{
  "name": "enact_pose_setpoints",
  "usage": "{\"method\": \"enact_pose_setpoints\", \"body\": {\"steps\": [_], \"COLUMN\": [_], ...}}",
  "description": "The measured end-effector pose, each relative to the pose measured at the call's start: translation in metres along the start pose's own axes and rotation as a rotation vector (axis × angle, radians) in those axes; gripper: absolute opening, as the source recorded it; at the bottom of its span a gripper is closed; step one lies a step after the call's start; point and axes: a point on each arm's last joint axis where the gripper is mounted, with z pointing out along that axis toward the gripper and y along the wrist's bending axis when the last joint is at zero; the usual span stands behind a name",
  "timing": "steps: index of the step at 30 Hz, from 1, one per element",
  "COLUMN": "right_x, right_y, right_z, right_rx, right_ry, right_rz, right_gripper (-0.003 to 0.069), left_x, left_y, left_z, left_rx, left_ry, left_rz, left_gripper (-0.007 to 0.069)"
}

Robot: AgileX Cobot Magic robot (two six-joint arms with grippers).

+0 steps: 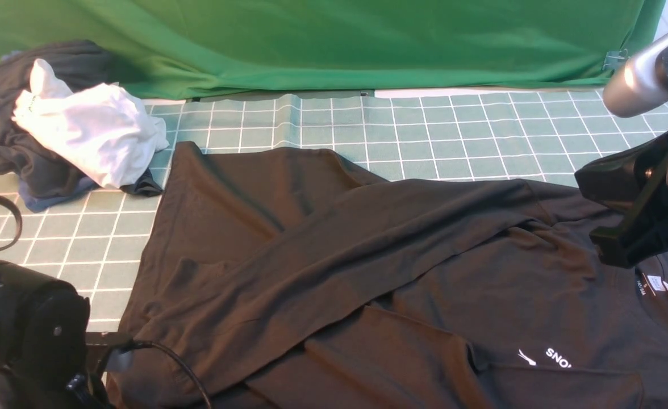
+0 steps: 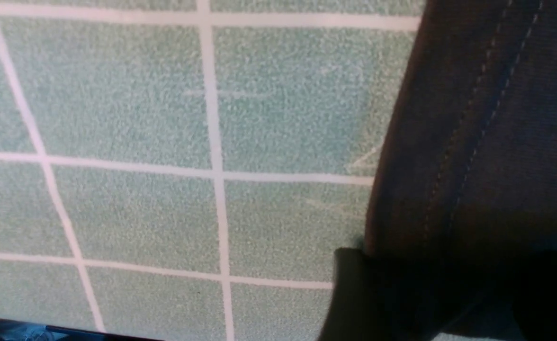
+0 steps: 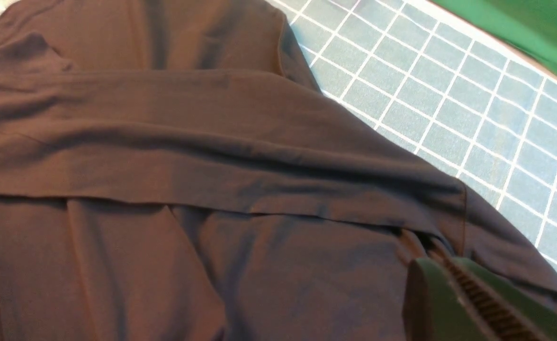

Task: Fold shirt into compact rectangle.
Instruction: 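Grasp the near edge of the shirt at its hem and shoulder corners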

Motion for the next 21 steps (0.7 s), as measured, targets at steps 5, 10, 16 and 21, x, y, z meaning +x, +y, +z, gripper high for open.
{"method": "enact_pose_setpoints", "body": {"steps": [5,10,16,21], "right_x": [0.003,0.002,0.011,0.012], "right_y": [0.001,0.001,0.000,0.005], "right_z": [-0.002,-0.016,-0.025,-0.023], "right_rx": [-0.019,-0.041,-0.068,-0.118], "right_ry": [0.054,0.169,0.323,0.338], "right_rz": [-0.033,-0.110,-0.192,-0.183], "right_gripper": [0.0027,0.0027,0.0027,0.0029], "left_x": [-0.001,-0.001,0.007,0.024], "left_y": [0.000,0.001,0.013,0.020], "left_z": [0.000,-0.003,-0.024,-0.042], "left_rx": [0.002,-0.014,-0.098,-0.082], "left_ry": [-0.006,-0.010,-0.045,-0.126], "left_rz": [0.000,0.019,0.054,0.043], "left_gripper": [0.0126,0.0013,0.0002,0.0002]}}
